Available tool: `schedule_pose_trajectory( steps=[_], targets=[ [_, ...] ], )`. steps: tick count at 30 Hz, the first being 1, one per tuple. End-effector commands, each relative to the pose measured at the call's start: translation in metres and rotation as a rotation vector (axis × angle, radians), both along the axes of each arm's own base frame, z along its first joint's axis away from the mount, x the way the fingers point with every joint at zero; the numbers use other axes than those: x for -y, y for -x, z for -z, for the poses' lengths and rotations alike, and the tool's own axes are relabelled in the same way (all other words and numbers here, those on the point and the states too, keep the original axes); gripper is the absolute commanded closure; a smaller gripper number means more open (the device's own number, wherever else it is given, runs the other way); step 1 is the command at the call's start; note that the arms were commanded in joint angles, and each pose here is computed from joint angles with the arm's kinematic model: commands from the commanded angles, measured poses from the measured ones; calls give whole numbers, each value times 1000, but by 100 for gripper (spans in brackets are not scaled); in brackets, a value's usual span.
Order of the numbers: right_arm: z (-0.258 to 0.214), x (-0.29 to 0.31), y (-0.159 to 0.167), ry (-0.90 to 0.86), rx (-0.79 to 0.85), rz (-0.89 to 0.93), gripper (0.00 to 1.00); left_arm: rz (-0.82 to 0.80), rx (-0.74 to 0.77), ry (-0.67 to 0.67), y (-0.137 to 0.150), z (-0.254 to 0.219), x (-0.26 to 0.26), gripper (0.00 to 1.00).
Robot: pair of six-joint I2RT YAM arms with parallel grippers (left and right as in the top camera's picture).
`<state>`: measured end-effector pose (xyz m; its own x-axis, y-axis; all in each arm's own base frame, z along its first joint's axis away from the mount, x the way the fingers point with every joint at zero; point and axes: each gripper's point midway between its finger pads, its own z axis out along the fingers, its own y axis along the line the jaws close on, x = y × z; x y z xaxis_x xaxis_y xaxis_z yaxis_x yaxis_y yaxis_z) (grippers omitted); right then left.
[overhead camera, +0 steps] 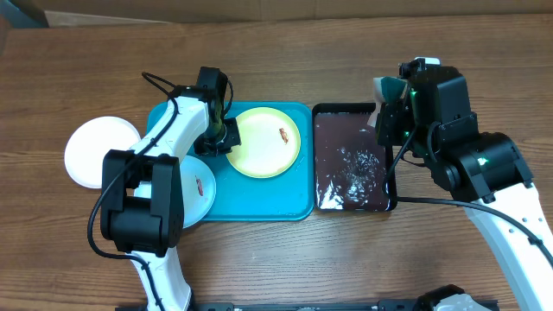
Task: Clean dirty plates on tray and stack at the side
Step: 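Dip and wipe the held sponge in the black tray's water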
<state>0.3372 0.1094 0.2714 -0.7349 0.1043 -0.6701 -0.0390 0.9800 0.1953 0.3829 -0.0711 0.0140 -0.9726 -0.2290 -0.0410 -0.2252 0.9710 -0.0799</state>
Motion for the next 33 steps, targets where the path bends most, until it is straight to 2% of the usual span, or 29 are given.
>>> schedule_pose_trajectory(
  steps=[1,14,20,24,28,33],
  targets=[
    [-7,-5,1,-22,18,-17,96,14,-15,-44,4,7,-8,96],
    [3,-3,7,-5,-27,-16,96,14,-15,-44,4,7,-8,96],
    [51,-1,12,63,-218,-15,96,14,-15,-44,4,7,-8,96],
    [93,-6,4,99,-343,-20,96,14,-15,-44,4,7,-8,96],
    [125,-17,-10,89,-399,-35,96,14,-15,-44,4,7,-8,96],
    [141,-21,-23,65,-409,9,96,14,-15,-44,4,7,-8,96]
  ],
)
